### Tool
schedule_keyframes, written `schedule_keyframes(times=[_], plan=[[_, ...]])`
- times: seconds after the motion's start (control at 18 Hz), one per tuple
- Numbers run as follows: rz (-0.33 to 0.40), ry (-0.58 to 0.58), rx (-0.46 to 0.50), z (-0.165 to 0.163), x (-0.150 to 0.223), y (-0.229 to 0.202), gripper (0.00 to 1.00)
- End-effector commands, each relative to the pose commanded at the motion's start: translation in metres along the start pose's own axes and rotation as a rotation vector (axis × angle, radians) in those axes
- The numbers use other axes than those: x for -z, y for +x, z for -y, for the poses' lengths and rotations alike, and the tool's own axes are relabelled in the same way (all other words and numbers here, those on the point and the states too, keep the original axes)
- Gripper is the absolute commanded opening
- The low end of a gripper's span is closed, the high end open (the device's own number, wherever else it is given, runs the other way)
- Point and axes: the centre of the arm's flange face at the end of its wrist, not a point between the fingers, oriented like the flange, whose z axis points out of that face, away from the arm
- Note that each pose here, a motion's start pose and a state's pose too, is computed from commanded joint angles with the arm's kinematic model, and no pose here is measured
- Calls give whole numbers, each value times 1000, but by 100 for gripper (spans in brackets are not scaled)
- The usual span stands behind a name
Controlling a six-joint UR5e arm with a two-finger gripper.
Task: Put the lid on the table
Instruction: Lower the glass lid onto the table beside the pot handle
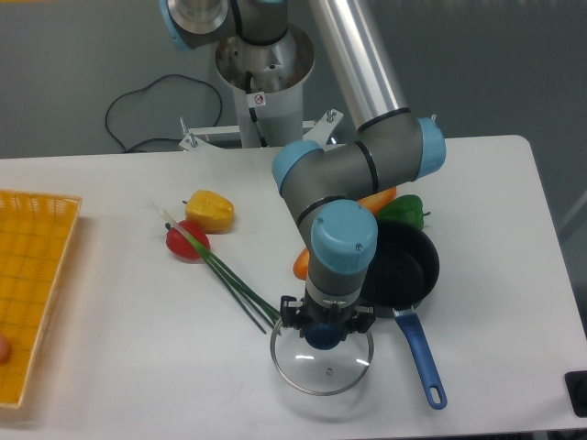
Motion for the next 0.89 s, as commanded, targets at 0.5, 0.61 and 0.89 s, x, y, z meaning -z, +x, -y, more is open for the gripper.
schedule_keyframes(times=[0.5,0.61,0.89], plan=[[-6,-26,-8,1,-21,-6,53],[-5,-24,-6,3,-26,-8,53],[-3,-19,-7,10,-34,-12,53]])
